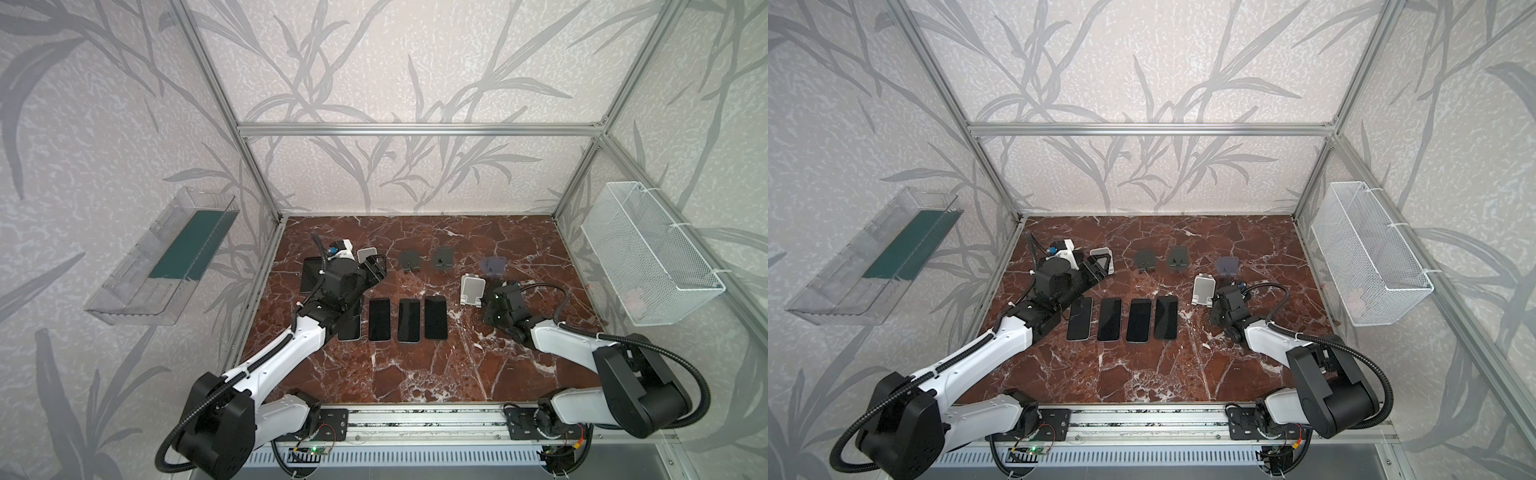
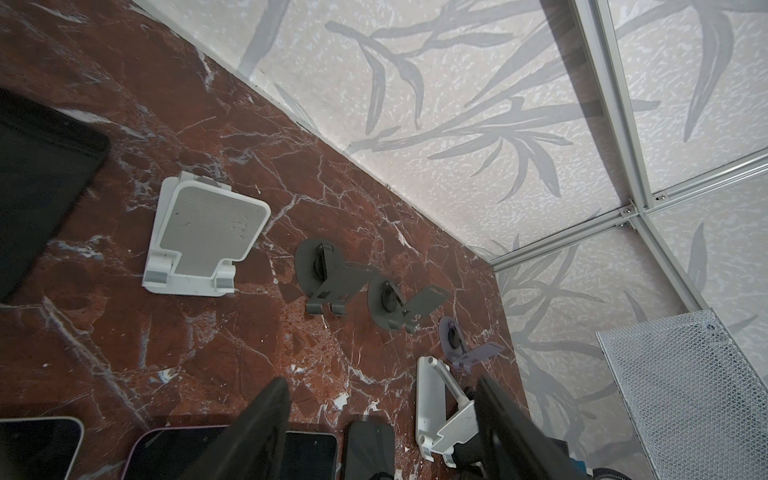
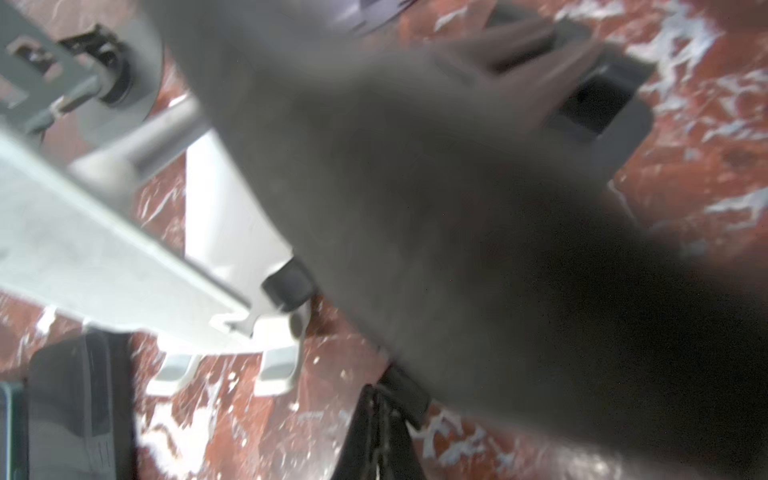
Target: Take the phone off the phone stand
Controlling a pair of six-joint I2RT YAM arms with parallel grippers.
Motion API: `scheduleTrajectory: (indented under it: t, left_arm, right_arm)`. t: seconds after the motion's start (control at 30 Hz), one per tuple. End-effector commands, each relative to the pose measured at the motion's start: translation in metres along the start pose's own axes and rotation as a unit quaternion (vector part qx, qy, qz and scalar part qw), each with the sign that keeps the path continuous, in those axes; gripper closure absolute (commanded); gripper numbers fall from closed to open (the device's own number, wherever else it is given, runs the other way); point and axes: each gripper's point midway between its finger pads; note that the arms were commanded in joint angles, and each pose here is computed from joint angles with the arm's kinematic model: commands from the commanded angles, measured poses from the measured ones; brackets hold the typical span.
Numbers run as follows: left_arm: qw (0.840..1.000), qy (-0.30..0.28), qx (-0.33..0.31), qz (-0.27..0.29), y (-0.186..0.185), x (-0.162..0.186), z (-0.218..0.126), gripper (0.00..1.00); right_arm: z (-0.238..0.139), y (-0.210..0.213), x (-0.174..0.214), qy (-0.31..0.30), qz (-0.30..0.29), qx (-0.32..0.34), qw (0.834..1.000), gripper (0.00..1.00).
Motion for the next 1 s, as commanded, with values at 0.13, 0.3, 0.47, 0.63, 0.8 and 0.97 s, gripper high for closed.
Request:
scheduleTrajectory:
  t: [0.13, 0.3, 0.47, 0.63, 0.8, 0.97]
  left_arm:
    - [1.0, -0.013, 0.009, 0.007, -0.009, -0.007, -0.003, 0.29]
    - [1.0, -0.015, 0.012, 0.007, -0.011, -0.008, -0.004, 0.29]
    - [1.0, -0.024, 0.01, 0.017, -0.011, -0.012, -0.006, 0.29]
    - [0.999, -0.044, -0.001, 0.032, -0.007, -0.02, -0.009, 0.29]
    - [0.997, -0.058, 0.001, 0.048, -0.012, -0.028, -0.014, 0.29]
    - [0.993, -0.087, 0.01, 0.081, -0.024, -0.043, -0.028, 0.27]
  right_arm:
    - [0.021, -0.008, -0.027, -0.016, 0.037, 0.005, 0.999, 0.93]
    - [0.024, -0.011, -0.047, -0.014, 0.054, 0.018, 0.998, 0.93]
    - [0.032, -0.031, -0.063, -0.011, 0.076, 0.043, 0.996, 0.92]
    - [0.036, -0.027, -0.068, 0.004, 0.07, 0.018, 0.997, 0.91]
    - [0.014, -0.006, -0.079, 0.001, 0.063, -0.038, 0.997, 0.84]
    - [-0.057, 0.009, -0.105, -0.078, 0.065, -0.089, 0.991, 0.73]
Point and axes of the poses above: each gripper's point midway between its finger pads, its own z axis out along the fingers, its own y axis along the line the jaws close on, x = y × z, and after that the axes turned 10 degrees about -z, right-handed
